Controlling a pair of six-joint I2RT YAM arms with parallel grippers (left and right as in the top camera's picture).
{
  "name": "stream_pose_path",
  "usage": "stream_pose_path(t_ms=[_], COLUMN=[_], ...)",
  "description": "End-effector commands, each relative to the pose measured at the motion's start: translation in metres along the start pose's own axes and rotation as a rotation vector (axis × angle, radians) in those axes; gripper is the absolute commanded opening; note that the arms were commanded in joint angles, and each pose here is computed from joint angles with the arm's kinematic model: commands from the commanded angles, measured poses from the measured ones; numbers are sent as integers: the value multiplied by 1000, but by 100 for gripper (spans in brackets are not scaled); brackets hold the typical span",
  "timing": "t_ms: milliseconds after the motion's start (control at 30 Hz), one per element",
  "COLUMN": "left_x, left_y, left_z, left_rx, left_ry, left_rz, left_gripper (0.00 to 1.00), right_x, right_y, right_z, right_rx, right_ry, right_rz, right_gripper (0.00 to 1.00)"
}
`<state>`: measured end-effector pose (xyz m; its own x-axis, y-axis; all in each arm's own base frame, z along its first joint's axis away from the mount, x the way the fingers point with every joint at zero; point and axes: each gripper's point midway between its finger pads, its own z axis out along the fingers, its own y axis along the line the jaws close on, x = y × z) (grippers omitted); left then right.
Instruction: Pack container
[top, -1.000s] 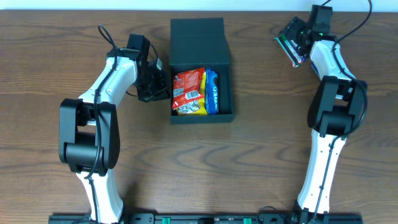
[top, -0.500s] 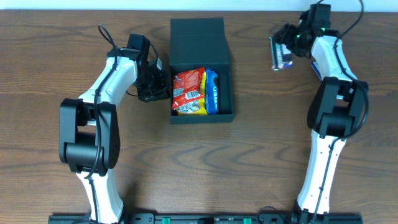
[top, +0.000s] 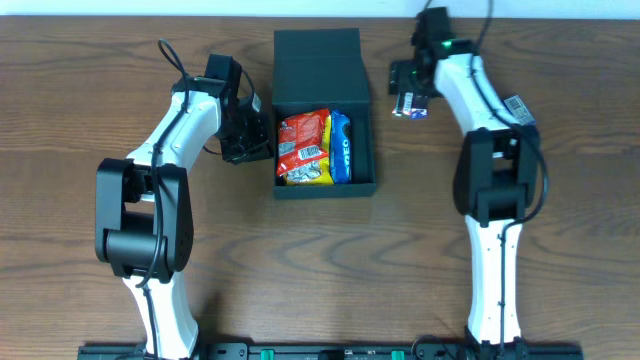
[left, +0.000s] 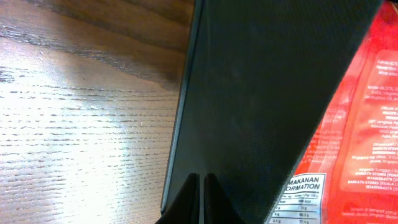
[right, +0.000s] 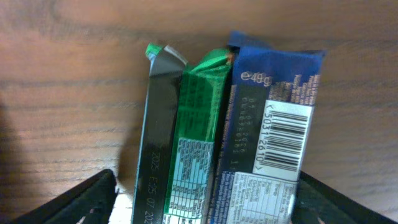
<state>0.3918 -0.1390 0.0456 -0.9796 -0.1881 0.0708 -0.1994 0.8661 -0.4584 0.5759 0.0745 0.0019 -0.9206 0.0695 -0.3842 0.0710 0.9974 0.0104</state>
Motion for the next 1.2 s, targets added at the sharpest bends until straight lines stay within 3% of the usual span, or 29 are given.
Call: stream_pose_path(t_ms=[0, 200, 433, 733, 1167], left_x=[3, 4, 3, 2, 2], left_y=[4, 4, 4, 4, 4], left_z=[7, 7, 7, 7, 7], left_rx=[-13, -14, -14, -11, -11], left_ry=[18, 21, 21, 15, 15], left_rz=[-4, -5, -5, -1, 3], left_gripper=[6, 6, 6, 6, 6], right_x=[26, 33, 41, 8, -27], right_y=[2, 15, 5, 7, 10], right_z=[20, 19, 12, -33, -102], right_rx=[133, 129, 144, 119, 84], right_ry=[45, 60, 104, 0, -136], right_rz=[-64, -64, -59, -40, -19], right_gripper=[89, 78, 74, 59, 65])
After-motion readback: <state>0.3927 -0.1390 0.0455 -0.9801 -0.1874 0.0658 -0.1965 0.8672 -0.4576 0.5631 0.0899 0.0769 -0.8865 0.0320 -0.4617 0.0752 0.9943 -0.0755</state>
